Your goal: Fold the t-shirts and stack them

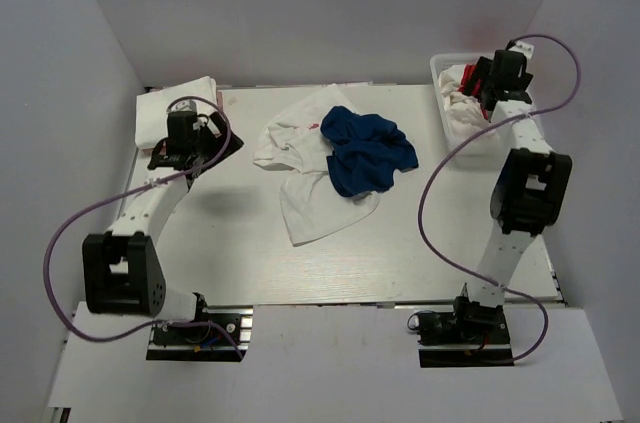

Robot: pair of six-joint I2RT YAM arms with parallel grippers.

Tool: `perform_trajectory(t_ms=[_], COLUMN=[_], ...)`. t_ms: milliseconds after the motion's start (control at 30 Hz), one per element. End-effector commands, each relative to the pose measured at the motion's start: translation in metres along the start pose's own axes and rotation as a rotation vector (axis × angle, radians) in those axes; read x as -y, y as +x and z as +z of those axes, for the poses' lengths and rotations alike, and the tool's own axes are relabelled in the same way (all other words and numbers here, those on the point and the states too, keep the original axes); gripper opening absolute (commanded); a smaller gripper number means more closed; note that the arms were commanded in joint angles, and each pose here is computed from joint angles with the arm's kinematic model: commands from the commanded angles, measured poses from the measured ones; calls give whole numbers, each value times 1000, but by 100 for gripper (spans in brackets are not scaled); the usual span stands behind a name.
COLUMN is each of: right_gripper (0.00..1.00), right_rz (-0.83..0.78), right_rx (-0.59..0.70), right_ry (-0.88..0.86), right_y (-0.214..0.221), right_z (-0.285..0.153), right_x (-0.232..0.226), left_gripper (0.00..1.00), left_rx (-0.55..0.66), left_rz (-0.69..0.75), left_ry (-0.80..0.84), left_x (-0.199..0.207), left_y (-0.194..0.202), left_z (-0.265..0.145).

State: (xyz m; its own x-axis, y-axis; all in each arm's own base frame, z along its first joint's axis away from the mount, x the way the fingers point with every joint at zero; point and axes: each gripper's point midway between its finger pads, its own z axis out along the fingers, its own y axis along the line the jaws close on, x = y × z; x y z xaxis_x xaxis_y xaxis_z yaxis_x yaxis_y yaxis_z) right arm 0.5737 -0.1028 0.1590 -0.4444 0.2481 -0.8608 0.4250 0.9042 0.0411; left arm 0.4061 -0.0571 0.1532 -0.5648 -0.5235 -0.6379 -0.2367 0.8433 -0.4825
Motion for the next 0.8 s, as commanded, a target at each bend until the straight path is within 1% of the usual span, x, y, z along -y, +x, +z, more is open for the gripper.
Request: perform_trajectory(t_ms=[0, 33, 100, 133, 200, 233, 267, 300, 333, 367, 433, 467, 500, 533, 567, 600, 667, 700, 733, 767], right_gripper=[90, 90, 90, 90, 90, 90, 90, 90, 90, 90, 90, 90, 90, 90, 90, 90, 90, 90, 87, 70], right_rz=[-17, -83, -155, -186, -281, -338, -359, -369, -401, -397, -418, -417, -433, -441, -454, -486, -513, -524, -523, -527], right_rx=[170, 164, 151, 128, 52, 5, -25, -25, -64, -78, -117, -148, -201, -203, -220, -276, -308, -334, -333, -329], right_ry=[-269, -340, -418, -485, -638, -805, -872, -923, -992, -976, -937, -932, -913, -907, -902, -865, -855, -843, -834, -829], right_y=[-73, -66, -54, -44, -7, 20, 38, 45, 71, 82, 106, 122, 149, 158, 169, 199, 216, 224, 222, 217], right_z=[-78, -94, -114, -126, -152, -175, -187, -195, -212, -210, -200, -203, -192, -191, -193, -179, -178, -173, -172, -175], right_x=[-44, -62, -84, -99, -142, -171, -189, -201, -222, -226, -232, -241, -241, -247, -253, -256, -262, -269, -271, -275], left_gripper=[99, 99, 99, 99, 99, 99, 99, 99, 99, 99, 99, 99, 99, 99, 99, 99, 99, 99, 99, 99], left_rx=[123, 158, 152, 143, 114, 98, 98, 80, 90, 62, 62, 71, 51, 62, 44, 53, 35, 45, 49, 49], left_rz=[6, 5, -21, -21, -33, -47, -47, -47, -59, -72, -72, -72, -82, -81, -82, -81, -82, -82, -82, -82], left_ry=[29, 18, 0, -6, -12, -9, -9, -10, -3, -8, -8, -1, -3, 5, 7, 13, 0, 7, -5, -5], left_x=[10, 7, 1, 0, -4, -5, -5, -8, -5, -8, -10, -10, -13, -11, -13, -11, -14, -12, -15, -15], left_y=[-24, -27, -20, -18, -7, -1, -1, 6, 4, 12, 15, 15, 23, 21, 27, 25, 30, 28, 28, 28], left_z=[-41, -51, -57, -60, -61, -63, -63, -64, -67, -65, -67, -71, -69, -72, -71, -73, -74, -77, -79, -79])
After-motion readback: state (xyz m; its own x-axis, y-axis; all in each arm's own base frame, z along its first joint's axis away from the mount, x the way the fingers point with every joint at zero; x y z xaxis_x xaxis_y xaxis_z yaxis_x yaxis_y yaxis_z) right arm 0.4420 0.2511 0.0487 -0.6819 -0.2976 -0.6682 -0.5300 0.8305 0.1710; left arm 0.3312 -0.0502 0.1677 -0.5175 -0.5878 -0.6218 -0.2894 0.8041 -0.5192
